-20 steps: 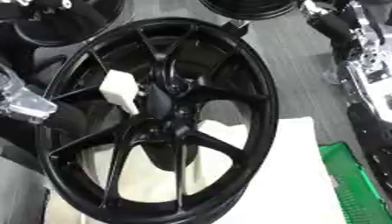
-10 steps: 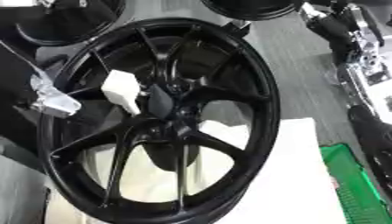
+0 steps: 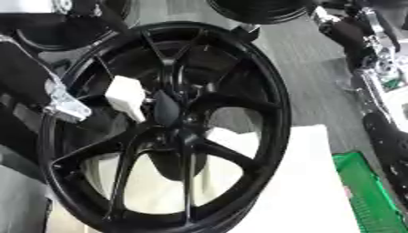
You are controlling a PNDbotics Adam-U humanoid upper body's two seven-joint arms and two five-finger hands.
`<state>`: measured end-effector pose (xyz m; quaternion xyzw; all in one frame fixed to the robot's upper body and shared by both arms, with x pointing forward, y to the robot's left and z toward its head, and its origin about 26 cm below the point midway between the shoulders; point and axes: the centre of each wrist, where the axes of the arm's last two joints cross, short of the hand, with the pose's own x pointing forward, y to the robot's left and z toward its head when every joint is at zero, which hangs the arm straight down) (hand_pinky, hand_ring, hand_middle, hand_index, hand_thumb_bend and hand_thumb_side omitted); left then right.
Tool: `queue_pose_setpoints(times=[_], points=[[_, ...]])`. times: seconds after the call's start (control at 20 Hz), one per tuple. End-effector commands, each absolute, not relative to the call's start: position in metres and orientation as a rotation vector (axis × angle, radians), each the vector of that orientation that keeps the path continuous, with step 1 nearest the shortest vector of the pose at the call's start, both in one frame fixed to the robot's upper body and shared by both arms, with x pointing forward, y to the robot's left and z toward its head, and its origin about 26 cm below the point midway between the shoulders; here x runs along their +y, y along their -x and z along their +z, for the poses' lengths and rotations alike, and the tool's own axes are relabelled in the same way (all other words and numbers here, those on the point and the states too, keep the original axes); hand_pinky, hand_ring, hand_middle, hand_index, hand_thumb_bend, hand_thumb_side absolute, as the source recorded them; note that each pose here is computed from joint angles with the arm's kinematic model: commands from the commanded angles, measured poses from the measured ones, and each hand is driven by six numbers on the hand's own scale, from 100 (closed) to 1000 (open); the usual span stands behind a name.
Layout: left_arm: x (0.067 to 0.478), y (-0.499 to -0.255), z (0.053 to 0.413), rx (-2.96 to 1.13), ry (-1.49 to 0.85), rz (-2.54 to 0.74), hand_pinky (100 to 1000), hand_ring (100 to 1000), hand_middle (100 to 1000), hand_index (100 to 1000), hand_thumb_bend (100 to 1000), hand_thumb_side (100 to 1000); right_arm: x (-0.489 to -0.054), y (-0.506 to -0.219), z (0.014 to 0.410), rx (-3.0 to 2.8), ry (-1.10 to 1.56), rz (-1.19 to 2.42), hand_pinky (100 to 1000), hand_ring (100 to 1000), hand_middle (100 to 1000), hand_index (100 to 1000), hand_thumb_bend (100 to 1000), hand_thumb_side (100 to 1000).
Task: Pull the pin out of the wheel hub.
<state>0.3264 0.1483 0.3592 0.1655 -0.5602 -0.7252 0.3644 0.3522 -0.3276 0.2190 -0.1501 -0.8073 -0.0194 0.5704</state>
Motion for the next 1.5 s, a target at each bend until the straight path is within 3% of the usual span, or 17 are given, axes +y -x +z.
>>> queue_pose_setpoints(times=[0.05, 0.5, 1.5], points=[[0.152, -0.339, 0.366, -1.405, -0.438, -1.868, 909, 921, 867, 902, 805, 315, -0.327, -0.352, 0.229, -1.925, 0.359, -0.03, 801, 751, 770, 802, 347, 285], [0.161, -0.379, 0.356, -1.371, -0.302, -1.909, 902, 922, 863, 886, 719, 100, -0.325, -0.353, 0.23, -1.927, 0.351, -0.031, 801, 751, 770, 802, 349, 286], [0.15, -0.401, 0.352, -1.397, -0.265, -1.99, 887, 910, 840, 864, 721, 100, -0.32, -0.355, 0.232, -1.935, 0.332, -0.026, 801, 751, 770, 802, 351, 283]])
